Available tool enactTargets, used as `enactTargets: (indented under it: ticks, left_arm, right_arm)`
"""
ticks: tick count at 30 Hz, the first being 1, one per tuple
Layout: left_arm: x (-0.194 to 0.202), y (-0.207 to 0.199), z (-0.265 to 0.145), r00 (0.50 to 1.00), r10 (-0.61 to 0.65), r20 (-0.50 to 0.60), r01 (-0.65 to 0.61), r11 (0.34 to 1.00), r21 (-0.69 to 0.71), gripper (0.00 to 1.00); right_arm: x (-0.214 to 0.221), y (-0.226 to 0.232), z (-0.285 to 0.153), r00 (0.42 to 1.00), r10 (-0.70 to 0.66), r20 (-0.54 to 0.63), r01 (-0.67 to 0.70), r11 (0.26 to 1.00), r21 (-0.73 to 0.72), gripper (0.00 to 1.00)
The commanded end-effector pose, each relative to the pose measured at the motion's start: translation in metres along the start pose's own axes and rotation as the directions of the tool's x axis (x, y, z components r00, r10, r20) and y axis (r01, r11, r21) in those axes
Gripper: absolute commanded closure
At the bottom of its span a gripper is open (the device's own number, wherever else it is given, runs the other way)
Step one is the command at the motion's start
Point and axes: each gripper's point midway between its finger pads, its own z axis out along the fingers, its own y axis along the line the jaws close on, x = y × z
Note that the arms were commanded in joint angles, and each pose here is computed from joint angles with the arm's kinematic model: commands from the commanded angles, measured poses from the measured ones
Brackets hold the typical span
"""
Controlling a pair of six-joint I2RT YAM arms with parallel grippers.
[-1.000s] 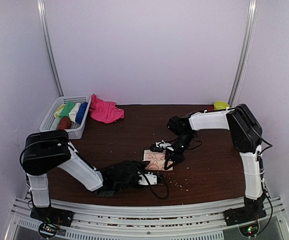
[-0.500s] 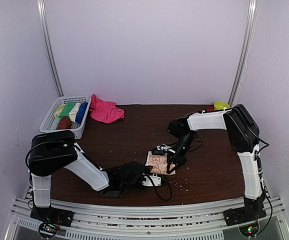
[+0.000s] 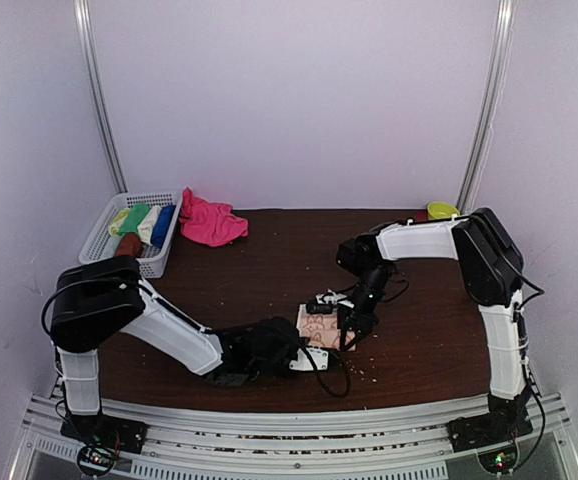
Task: Roll the towels
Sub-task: Roll the towel at the center of the board.
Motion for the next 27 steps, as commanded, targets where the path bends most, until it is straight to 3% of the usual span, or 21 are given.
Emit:
enactTargets:
  ticks: [1,8,12,16,19,27]
  left_arm:
    - [0.013,-0.051,-0.009,0.994,-0.086,-0.064,0.100,0.965,0.243,1.00]
    - [0.008,-0.067,-0.015,0.977,-0.190,-0.099,0.213,0.912,0.351,1.00]
    - [0.005,-0.073,-0.016,0.964,-0.238,-0.120,0.266,0.875,0.403,1.00]
    - [0.003,-0.070,-0.014,0.940,-0.302,-0.155,0.340,0.827,0.448,1.00]
    - [0.001,-0.067,-0.013,0.923,-0.335,-0.191,0.385,0.795,0.468,1.00]
    - [-0.006,-0.064,-0.011,0.889,-0.378,-0.259,0.459,0.718,0.523,1.00]
  right_arm:
    - [0.021,-0.015,-0.020,0.995,-0.014,-0.096,0.031,0.984,0.177,0.54]
    - [0.016,-0.013,-0.050,0.994,-0.104,-0.039,0.111,0.941,0.318,0.38]
    - [0.011,-0.013,-0.071,0.980,-0.201,-0.005,0.181,0.871,0.456,0.29]
    - [0.013,-0.015,-0.088,0.951,-0.309,-0.013,0.254,0.756,0.603,0.18]
    - [0.022,-0.010,-0.093,0.915,-0.394,-0.080,0.339,0.648,0.682,0.01]
    - [0.063,0.013,-0.075,0.789,-0.541,-0.290,0.553,0.423,0.717,0.00]
